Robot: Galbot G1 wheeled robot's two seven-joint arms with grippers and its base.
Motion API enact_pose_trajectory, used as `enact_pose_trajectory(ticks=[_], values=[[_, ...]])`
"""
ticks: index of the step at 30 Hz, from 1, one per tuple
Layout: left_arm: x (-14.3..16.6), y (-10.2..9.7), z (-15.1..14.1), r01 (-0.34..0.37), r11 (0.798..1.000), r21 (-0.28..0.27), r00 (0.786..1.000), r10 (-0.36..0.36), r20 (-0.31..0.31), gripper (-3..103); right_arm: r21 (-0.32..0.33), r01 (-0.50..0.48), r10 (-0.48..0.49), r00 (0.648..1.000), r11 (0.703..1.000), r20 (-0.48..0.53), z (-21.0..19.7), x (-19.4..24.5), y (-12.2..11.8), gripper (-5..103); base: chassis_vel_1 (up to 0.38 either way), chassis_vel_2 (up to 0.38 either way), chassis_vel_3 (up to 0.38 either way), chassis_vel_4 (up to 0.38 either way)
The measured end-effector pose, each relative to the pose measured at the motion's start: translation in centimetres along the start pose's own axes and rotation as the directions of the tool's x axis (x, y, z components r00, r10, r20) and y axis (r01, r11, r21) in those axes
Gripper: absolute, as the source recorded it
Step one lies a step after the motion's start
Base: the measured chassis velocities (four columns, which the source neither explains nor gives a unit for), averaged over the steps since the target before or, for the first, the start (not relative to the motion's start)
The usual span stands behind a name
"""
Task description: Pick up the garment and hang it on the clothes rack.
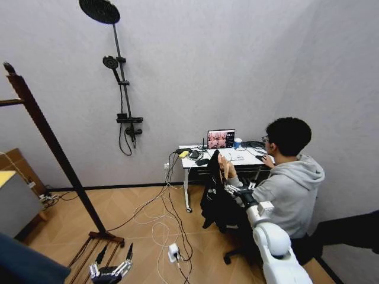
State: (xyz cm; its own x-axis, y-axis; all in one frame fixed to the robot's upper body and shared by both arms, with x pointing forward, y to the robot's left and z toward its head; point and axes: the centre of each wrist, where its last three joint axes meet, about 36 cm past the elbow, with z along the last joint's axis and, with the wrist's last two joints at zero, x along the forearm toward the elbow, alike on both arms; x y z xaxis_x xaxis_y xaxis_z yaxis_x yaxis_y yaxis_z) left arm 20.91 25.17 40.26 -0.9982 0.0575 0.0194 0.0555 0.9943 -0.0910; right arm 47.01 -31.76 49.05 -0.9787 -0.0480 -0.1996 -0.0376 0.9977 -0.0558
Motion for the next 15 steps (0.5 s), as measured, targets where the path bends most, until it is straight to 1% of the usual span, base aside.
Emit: enact_pose_trajectory(ticks=[1, 3, 4, 5, 6, 7, 8, 10, 11, 13, 15], values=[[0.0, 0.0, 0.0, 0.000, 1.000, 0.000, 1.000, 0.000, 0.000, 100, 0.000, 0.000, 0.000, 1.000, 1.000, 0.000, 0.0, 0.0, 0.0, 100, 0.062, -0.069, -0.059, 0.037], [0.0, 0.0, 0.0, 0.000, 1.000, 0.000, 1.000, 0.000, 0.000, 100, -0.001, 0.011, -0.011, 1.000, 1.000, 0.001, 0.2, -2.0, -0.5, 100, 0.023, -0.034, -0.010, 0.025], [0.0, 0.0, 0.0, 0.000, 1.000, 0.000, 1.000, 0.000, 0.000, 100, -0.001, 0.011, -0.011, 1.000, 1.000, 0.001, 0.2, -2.0, -0.5, 100, 0.000, 0.000, 0.000, 0.000], [0.0, 0.0, 0.0, 0.000, 1.000, 0.000, 1.000, 0.000, 0.000, 100, -0.003, 0.021, -0.021, 1.000, 1.000, 0.009, 0.2, -3.2, -0.8, 103, 0.000, 0.000, 0.000, 0.000], [0.0, 0.0, 0.0, 0.000, 1.000, 0.000, 1.000, 0.000, 0.000, 100, 0.000, 0.030, -0.030, 0.999, 1.000, 0.018, 0.2, -4.1, -1.0, 100, 0.000, 0.000, 0.000, 0.000], [0.0, 0.0, 0.0, 0.000, 1.000, 0.000, 1.000, 0.000, 0.000, 100, 0.000, 0.030, -0.030, 0.999, 1.000, 0.018, 0.2, -4.1, -1.0, 100, 0.000, 0.000, 0.000, 0.000], [0.0, 0.0, 0.0, 0.000, 1.000, 0.000, 1.000, 0.000, 0.000, 100, 0.001, 0.034, -0.034, 0.999, 0.999, 0.022, 0.2, -4.7, -1.0, 97, 0.000, 0.000, 0.000, 0.000], [0.0, 0.0, 0.0, 0.000, 1.000, 0.000, 1.000, 0.000, 0.000, 100, 0.001, 0.042, -0.042, 0.999, 0.999, 0.023, 0.1, -5.9, -1.0, 88, 0.000, 0.000, 0.000, 0.000], [0.0, 0.0, 0.0, 0.000, 1.000, 0.000, 1.000, 0.000, 0.000, 100, 0.001, 0.042, -0.042, 0.999, 0.999, 0.023, 0.1, -5.9, -1.0, 88, 0.000, 0.000, 0.000, 0.000], [0.0, 0.0, 0.0, 0.000, 1.000, 0.000, 1.000, 0.000, 0.000, 100, 0.003, 0.052, -0.052, 0.999, 0.999, 0.014, 0.3, -6.6, -0.8, 77, 0.000, 0.000, 0.000, 0.000], [0.0, 0.0, 0.0, 0.000, 1.000, 0.000, 1.000, 0.000, 0.000, 100, 0.003, 0.057, -0.057, 0.998, 0.998, 0.010, 0.4, -6.8, -0.6, 77, 0.000, 0.000, 0.000, 0.000]])
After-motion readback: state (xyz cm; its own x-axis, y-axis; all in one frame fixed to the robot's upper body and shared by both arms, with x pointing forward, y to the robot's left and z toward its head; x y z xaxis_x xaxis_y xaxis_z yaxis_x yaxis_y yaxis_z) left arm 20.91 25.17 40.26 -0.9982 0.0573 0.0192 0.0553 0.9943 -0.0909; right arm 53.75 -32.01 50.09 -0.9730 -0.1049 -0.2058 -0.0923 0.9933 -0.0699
